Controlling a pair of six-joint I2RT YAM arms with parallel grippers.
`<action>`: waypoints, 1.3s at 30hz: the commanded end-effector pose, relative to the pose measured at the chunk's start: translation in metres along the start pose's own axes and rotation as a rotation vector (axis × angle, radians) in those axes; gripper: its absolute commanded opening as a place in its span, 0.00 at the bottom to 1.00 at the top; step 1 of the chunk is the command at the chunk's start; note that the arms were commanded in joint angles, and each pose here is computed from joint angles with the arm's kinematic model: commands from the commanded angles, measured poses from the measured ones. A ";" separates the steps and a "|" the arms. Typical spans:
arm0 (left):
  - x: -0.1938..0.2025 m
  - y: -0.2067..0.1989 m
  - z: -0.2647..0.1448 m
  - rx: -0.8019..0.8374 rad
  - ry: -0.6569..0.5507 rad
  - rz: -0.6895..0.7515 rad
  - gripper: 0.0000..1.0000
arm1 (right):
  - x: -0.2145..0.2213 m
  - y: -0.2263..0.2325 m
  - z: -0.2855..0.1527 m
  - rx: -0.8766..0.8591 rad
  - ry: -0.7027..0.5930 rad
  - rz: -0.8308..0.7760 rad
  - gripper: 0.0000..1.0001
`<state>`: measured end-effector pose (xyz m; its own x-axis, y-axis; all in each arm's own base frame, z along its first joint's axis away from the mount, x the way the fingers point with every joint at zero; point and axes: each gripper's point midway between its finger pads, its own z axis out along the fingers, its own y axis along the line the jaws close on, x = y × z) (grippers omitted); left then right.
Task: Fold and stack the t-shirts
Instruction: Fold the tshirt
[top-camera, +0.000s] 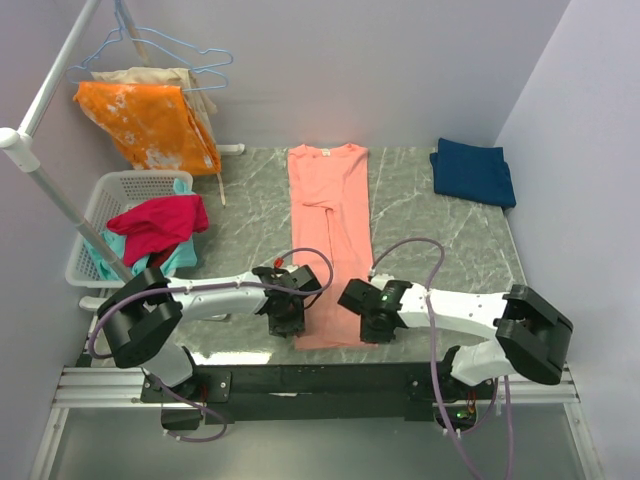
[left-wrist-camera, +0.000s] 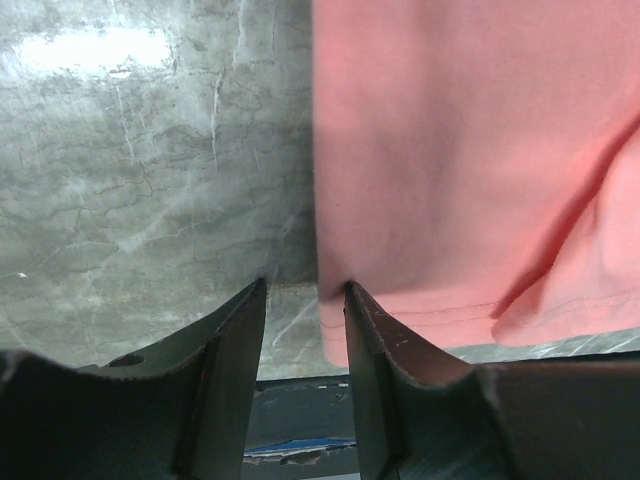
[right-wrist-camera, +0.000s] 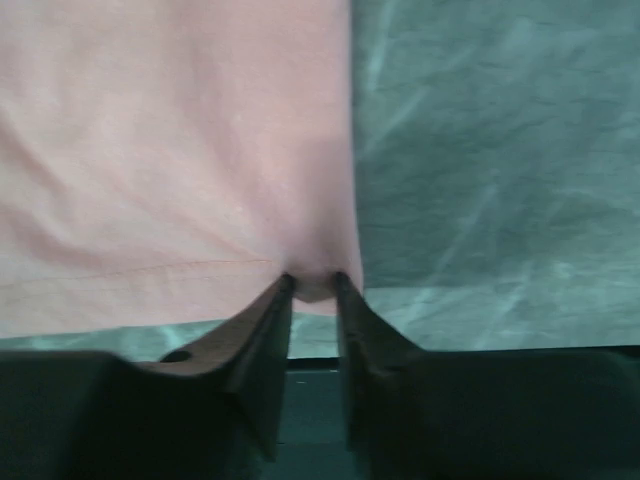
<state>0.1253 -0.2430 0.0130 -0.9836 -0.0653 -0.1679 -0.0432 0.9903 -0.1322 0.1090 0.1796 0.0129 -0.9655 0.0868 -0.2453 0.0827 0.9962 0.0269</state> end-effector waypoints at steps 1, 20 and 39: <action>0.024 0.035 0.023 -0.125 0.056 -0.009 0.44 | 0.002 -0.041 -0.005 0.124 -0.025 0.003 0.36; 0.033 0.038 0.027 -0.115 0.081 -0.025 0.42 | -0.019 -0.024 -0.031 -0.014 -0.130 0.024 0.48; 0.031 0.036 0.025 -0.117 0.077 -0.027 0.42 | -0.011 -0.005 -0.008 -0.019 -0.061 -0.043 0.53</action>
<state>0.1244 -0.2419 0.0125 -0.9797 -0.1020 -0.1728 -0.0759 0.9856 -0.1514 0.1121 0.1632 0.0232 -0.9585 0.0236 -0.2840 0.0314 0.9992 -0.0229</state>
